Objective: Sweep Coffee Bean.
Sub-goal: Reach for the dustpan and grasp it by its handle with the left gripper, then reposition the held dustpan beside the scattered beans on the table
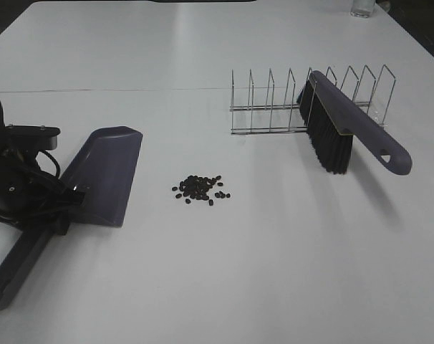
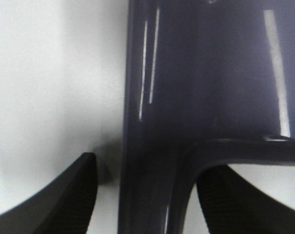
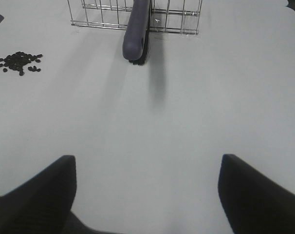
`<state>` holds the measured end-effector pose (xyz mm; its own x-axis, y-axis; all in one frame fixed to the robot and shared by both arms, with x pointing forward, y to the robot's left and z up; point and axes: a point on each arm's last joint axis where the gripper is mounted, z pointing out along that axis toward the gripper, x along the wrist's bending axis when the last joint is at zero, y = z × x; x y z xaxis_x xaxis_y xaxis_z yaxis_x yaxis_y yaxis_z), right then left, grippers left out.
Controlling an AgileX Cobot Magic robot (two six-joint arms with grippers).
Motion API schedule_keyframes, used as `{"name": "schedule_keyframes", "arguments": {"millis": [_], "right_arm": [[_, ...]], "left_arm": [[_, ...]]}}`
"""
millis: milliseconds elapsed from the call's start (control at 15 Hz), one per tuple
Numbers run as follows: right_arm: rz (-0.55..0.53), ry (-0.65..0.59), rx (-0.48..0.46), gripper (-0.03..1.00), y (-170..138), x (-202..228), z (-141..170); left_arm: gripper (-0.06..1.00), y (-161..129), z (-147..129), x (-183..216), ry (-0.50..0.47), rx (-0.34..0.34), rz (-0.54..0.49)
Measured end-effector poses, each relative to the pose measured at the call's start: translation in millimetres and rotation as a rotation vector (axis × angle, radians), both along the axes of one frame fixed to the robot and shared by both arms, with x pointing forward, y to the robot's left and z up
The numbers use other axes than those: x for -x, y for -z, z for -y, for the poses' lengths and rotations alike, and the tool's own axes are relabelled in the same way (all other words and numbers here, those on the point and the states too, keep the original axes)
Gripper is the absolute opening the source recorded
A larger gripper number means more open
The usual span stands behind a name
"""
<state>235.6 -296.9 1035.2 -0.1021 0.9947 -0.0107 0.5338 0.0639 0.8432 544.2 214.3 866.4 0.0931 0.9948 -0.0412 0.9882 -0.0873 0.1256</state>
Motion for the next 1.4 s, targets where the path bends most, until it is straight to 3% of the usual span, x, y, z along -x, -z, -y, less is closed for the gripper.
{"name": "schedule_keyframes", "arguments": {"millis": [533,1400], "right_arm": [[0.0,0.0,0.0,0.7,0.0,0.0,0.0],[0.0,0.001,0.001,0.7,0.0,0.0,0.1]], "left_arm": [[0.36,0.2,0.3,0.0,-0.006,0.003,-0.003],[0.36,-0.1,0.2,1.8,-0.01,0.001,-0.029]]}}
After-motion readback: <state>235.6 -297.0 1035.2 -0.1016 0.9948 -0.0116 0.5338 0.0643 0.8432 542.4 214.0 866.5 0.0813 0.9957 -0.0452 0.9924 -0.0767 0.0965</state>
